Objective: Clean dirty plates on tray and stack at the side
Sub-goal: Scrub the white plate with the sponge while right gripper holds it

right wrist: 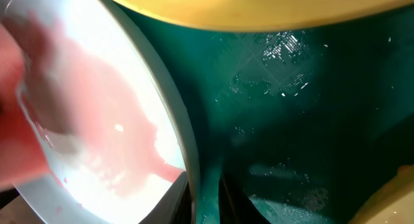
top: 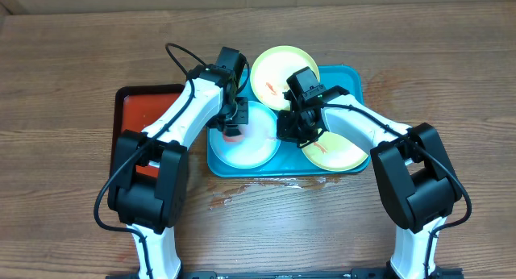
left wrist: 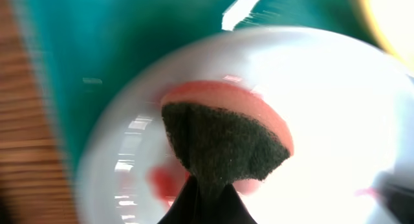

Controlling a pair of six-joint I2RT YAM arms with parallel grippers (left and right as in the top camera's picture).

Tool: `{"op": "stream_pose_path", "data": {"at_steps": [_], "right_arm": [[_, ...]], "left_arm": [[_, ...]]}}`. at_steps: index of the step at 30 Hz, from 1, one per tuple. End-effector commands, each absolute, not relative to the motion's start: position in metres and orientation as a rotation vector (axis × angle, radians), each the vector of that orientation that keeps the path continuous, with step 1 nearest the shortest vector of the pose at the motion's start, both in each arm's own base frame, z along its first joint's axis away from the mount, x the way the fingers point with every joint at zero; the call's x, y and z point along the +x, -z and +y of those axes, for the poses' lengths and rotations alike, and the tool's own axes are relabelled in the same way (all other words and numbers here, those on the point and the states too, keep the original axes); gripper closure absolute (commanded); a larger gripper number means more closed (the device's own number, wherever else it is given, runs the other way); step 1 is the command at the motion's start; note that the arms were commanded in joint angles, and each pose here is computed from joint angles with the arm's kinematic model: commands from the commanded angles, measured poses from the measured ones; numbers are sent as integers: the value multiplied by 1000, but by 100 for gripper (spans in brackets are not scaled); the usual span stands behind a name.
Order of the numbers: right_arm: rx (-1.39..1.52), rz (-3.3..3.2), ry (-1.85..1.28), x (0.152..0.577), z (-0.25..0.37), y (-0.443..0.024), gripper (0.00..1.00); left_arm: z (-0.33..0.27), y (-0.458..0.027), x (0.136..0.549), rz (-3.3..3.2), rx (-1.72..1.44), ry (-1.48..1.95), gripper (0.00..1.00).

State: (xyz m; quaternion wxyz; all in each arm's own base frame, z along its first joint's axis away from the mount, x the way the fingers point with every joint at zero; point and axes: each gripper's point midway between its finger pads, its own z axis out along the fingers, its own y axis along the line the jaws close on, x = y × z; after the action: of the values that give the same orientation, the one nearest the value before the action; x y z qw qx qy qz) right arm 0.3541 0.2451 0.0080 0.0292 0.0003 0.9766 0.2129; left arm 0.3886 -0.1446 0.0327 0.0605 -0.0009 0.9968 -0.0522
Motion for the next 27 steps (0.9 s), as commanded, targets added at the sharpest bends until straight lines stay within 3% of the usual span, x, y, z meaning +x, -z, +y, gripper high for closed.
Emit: {"op": "stream_pose_path", "data": {"at_steps": [1, 9, 17, 27], "right_arm": [[9, 3015, -610, 356, 240, -4, 84], [12, 3023, -595, 355, 238, -3, 84], [15, 3026, -581, 355, 237, -2, 84], [14, 3024, -582, 355, 237, -2, 84]], "left_arm": [[-166, -20, 370, 3081, 11, 362, 96], [-115, 15, 364, 3062, -54, 12, 96], [-43, 6, 377, 2935, -147, -478, 96], [-42, -27, 406, 2854, -190, -490, 96]]}}
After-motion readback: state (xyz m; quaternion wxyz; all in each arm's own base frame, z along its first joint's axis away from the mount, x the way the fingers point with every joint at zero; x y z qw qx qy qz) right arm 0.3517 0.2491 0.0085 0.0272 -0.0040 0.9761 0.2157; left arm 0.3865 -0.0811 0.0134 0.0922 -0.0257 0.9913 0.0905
